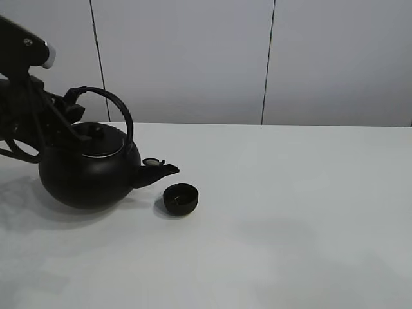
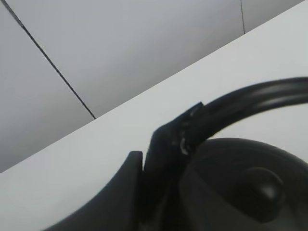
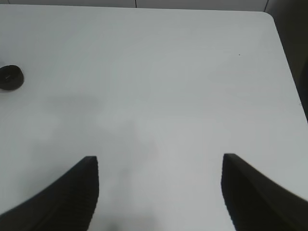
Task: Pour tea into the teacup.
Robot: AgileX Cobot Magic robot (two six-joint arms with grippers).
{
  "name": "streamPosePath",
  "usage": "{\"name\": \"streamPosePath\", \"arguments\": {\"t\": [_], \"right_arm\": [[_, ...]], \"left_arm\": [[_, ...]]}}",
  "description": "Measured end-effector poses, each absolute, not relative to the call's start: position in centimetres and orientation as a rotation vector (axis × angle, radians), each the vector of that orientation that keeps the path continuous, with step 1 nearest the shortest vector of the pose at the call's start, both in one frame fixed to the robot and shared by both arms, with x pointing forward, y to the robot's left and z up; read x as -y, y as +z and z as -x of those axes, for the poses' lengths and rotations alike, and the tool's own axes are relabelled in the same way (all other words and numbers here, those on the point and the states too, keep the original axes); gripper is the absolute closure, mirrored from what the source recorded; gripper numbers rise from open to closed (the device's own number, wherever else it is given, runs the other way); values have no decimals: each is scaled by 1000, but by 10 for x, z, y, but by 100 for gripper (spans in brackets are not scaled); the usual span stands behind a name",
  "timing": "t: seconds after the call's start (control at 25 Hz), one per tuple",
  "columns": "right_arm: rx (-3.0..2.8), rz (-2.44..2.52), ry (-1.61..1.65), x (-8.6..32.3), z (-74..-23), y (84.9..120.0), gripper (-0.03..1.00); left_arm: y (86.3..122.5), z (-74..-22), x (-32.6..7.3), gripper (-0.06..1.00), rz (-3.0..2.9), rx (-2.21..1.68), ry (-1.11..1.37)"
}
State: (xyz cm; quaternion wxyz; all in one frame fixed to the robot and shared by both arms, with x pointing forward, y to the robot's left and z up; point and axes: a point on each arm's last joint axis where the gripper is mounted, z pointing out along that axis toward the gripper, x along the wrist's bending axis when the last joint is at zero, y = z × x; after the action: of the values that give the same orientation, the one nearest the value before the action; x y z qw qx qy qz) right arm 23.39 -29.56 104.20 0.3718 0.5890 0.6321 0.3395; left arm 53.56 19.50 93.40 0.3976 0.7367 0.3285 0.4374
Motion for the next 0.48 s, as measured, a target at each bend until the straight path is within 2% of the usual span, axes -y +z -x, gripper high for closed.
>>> {"name": "streamPosePath", "arguments": {"t": [0.48], "right_arm": [[-1620, -1510, 870, 296, -234, 1042, 47]], "left_arm": [[934, -537, -197, 83, -1898, -822, 1156]]}}
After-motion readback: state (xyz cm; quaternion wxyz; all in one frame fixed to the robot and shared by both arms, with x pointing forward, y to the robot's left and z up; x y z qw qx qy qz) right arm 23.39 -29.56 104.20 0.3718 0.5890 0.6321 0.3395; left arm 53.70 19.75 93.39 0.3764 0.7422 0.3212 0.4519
